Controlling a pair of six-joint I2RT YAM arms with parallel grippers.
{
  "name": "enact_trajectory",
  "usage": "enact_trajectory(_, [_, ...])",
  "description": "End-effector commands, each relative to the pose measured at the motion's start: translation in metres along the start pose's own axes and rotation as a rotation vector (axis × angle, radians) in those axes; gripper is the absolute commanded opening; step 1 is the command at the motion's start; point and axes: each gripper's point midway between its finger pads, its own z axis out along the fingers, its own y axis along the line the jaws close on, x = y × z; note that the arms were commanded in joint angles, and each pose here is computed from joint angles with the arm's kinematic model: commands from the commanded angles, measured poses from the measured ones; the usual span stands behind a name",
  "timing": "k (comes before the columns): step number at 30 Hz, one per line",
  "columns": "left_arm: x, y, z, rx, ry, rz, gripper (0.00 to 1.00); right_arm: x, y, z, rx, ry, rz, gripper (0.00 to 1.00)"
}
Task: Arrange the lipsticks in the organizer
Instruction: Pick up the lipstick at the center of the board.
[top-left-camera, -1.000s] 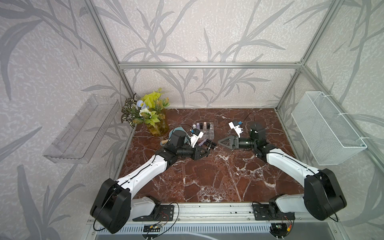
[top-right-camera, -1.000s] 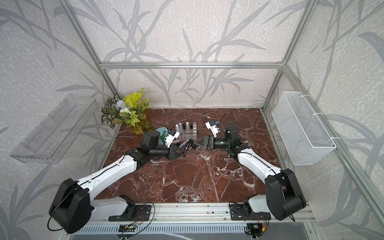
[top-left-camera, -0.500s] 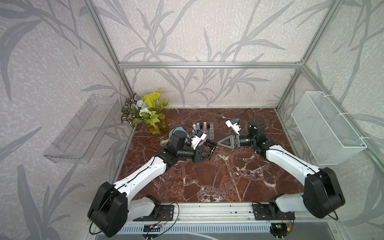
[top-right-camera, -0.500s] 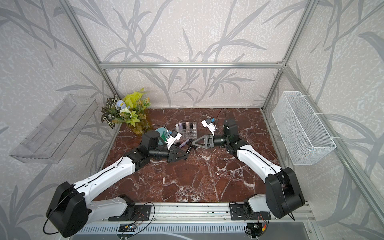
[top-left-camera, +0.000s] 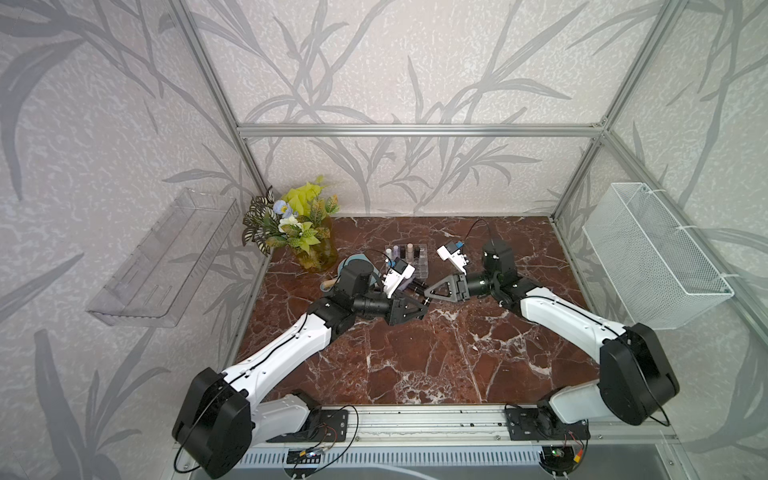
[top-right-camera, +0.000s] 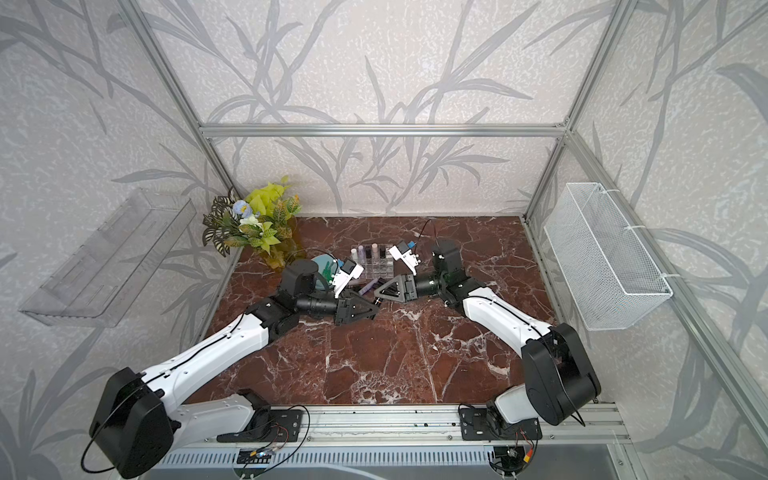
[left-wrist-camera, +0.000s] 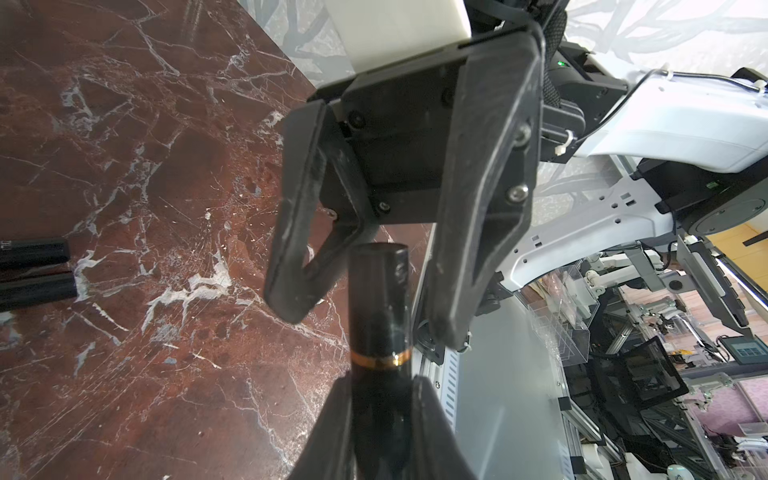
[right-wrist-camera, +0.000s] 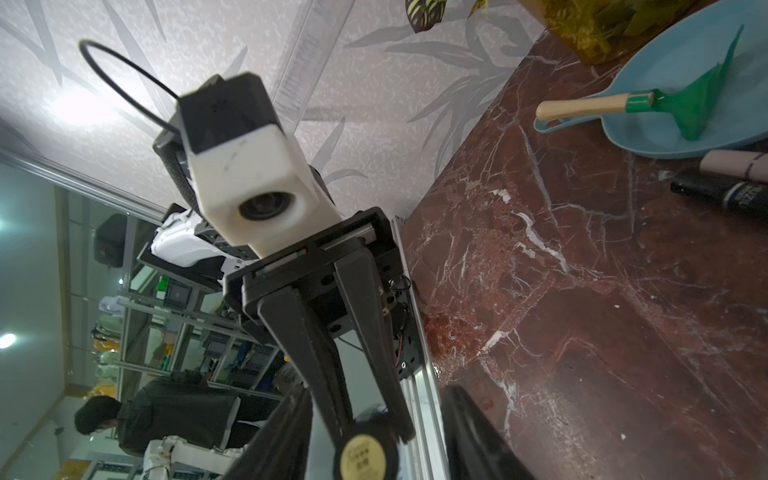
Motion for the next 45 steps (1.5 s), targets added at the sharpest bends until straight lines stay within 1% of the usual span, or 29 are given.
enact_trajectory(1, [-0.016, -0.017, -0.005, 0.026, -0.036, 0.067, 0.09, -0.009, 0.008, 0.001, -0.017, -0.009, -0.047, 0.46])
enact_trajectory(6, [-0.013, -0.012, -0.004, 0.010, -0.029, 0.067, 0.09, -0.005, 0.009, 0.000, -0.019, -0.007, -0.048, 0.39])
enact_trajectory(9, [-0.013, -0.011, -0.004, 0.004, -0.027, 0.066, 0.08, -0.004, 0.007, 0.000, -0.018, -0.005, -0.046, 0.33])
enact_trajectory(12, [-0.014, -0.009, -0.005, -0.009, -0.032, 0.065, 0.09, -0.003, 0.006, 0.000, -0.018, -0.005, -0.045, 0.24])
enact_trajectory(14, [-0.014, -0.006, -0.006, -0.033, -0.037, 0.064, 0.13, -0.002, 0.006, 0.001, -0.018, -0.005, -0.045, 0.18])
enact_trajectory(16, [-0.015, -0.003, -0.006, -0.055, -0.044, 0.063, 0.23, -0.003, 0.006, 0.000, -0.017, -0.007, -0.046, 0.14])
enact_trajectory(18, [-0.019, -0.001, -0.008, -0.078, -0.058, 0.067, 0.43, -0.003, 0.005, 0.000, -0.014, -0.009, -0.049, 0.12])
enact_trajectory(19, [-0.023, 0.002, -0.009, -0.106, -0.075, 0.070, 0.57, -0.004, 0.004, 0.000, -0.008, -0.013, -0.049, 0.12])
enact_trajectory(21, [-0.037, 0.013, -0.015, -0.193, -0.133, 0.082, 0.73, -0.007, 0.000, -0.001, 0.015, -0.027, -0.052, 0.12])
enact_trajectory(22, [-0.047, 0.022, -0.018, -0.256, -0.164, 0.085, 0.77, -0.010, -0.003, -0.003, 0.034, -0.040, -0.050, 0.11])
enact_trajectory(24, [-0.068, 0.038, -0.024, -0.361, -0.213, 0.088, 0.82, -0.018, -0.013, -0.007, 0.090, -0.074, -0.044, 0.11])
enact_trajectory(26, [-0.092, 0.054, -0.030, -0.465, -0.274, 0.101, 0.86, -0.026, -0.027, -0.012, 0.186, -0.108, -0.046, 0.11])
enact_trajectory(31, [-0.140, 0.090, -0.048, -0.698, -0.436, 0.145, 0.86, -0.049, -0.057, -0.031, 0.462, -0.180, -0.105, 0.11])
enact_trajectory(33, [-0.150, 0.102, -0.052, -0.747, -0.506, 0.164, 0.86, -0.062, -0.071, -0.043, 0.586, -0.221, -0.135, 0.11])
enact_trajectory(35, [-0.155, 0.112, -0.052, -0.779, -0.545, 0.171, 0.85, -0.073, -0.084, -0.055, 0.695, -0.264, -0.156, 0.11])
enact_trajectory(37, [-0.154, 0.121, -0.052, -0.797, -0.571, 0.171, 0.85, -0.083, -0.099, -0.066, 0.796, -0.302, -0.166, 0.10])
enact_trajectory(39, [-0.152, 0.125, -0.051, -0.796, -0.593, 0.175, 0.84, -0.090, -0.114, -0.073, 0.865, -0.337, -0.172, 0.10])
enact_trajectory(41, [-0.146, 0.127, -0.050, -0.791, -0.602, 0.181, 0.83, -0.099, -0.126, -0.076, 0.902, -0.370, -0.178, 0.10])
enact_trajectory(45, [-0.126, 0.134, -0.052, -0.798, -0.615, 0.186, 0.83, -0.119, -0.146, -0.080, 0.973, -0.429, -0.198, 0.10])
